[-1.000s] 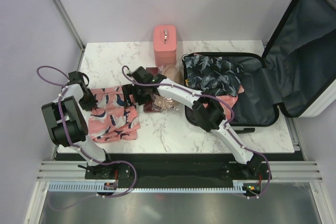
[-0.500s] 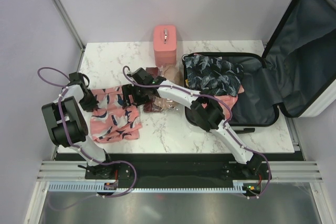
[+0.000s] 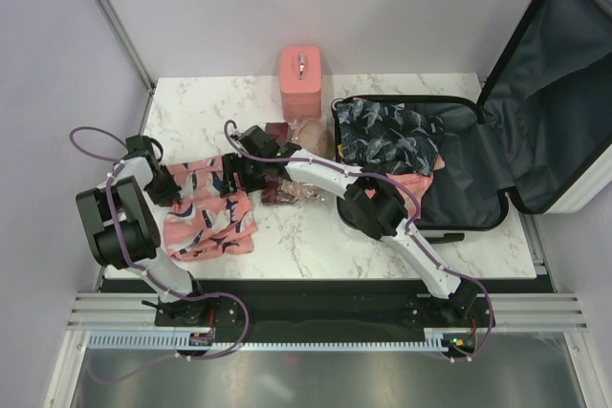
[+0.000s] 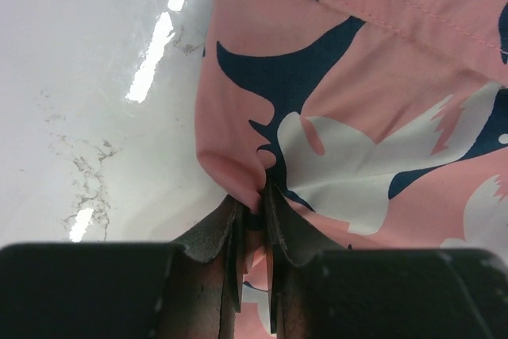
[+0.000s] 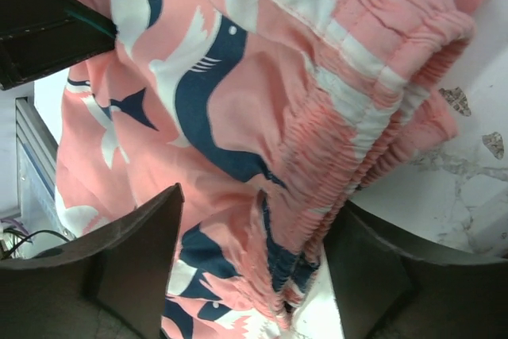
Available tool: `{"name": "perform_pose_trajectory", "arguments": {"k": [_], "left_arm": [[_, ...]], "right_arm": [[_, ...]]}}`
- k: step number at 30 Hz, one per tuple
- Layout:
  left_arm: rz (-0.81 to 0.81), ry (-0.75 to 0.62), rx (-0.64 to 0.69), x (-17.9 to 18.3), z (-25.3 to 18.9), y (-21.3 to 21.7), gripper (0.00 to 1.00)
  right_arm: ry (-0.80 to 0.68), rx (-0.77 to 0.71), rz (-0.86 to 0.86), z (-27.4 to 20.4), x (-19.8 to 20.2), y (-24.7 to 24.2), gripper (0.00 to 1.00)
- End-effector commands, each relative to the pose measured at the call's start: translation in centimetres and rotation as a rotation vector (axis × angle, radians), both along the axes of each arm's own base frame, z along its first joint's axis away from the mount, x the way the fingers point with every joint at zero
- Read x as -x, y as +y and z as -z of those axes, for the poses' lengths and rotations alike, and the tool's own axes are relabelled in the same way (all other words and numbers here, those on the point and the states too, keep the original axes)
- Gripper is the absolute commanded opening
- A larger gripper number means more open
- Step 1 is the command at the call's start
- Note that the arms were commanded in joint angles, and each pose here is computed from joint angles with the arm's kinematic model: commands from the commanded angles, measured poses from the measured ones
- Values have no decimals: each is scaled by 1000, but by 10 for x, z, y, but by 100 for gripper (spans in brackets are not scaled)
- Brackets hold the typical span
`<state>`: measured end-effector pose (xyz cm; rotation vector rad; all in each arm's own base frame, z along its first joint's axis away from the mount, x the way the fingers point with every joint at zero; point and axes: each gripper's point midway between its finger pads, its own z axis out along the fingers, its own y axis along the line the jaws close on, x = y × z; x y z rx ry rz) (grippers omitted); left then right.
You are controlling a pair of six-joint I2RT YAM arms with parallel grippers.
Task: Pack the luggage
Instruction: Pick up the clothes at the center of the board.
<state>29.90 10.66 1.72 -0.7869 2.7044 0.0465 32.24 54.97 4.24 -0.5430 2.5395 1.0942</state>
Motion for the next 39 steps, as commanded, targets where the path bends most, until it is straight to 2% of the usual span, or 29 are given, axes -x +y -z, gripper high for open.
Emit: {"name": "perform_pose_trajectory", "arguments": {"k": [1,3,6,9,10,12,13,15,18,19,24,31,39], "left_arm": [[1,-50,64,-6,-5,-13,20],[0,-47,64,-5,-5,-13,20],[0,-50,73,-5,-4,-14,20],[0,-53,72,-6,-5,-14,20],[1,-56,74,-6,-6,-15,20],[2,-61,79,-6,-7,-16,20],[3,-63,85,-6,-8,-17,19],[2,-80,89,-8,-12,-18,18],[8,-115,110,-11,-20,-24,12],[6,-125,122,-11,-22,-27,2],[26,-227,162,-17,-48,-40,2],[60,-382,197,-15,-93,-63,2],[133,-529,245,-12,-143,-99,2]], "right_arm": [[105,74,-25,51,30,1,74],[113,67,-20,53,30,4,68],[124,58,-25,53,33,8,52],[134,55,-25,55,34,9,40],[135,55,-23,55,33,9,31],[127,51,-19,49,31,9,19],[123,48,-14,46,29,8,8],[113,27,-8,32,23,8,0],[87,6,3,9,12,-1,0],[80,13,5,8,9,-7,0],[28,-3,29,-28,-10,-31,0],[-71,29,17,-60,-13,-55,0],[-167,-11,26,-113,-16,-66,0]]}}
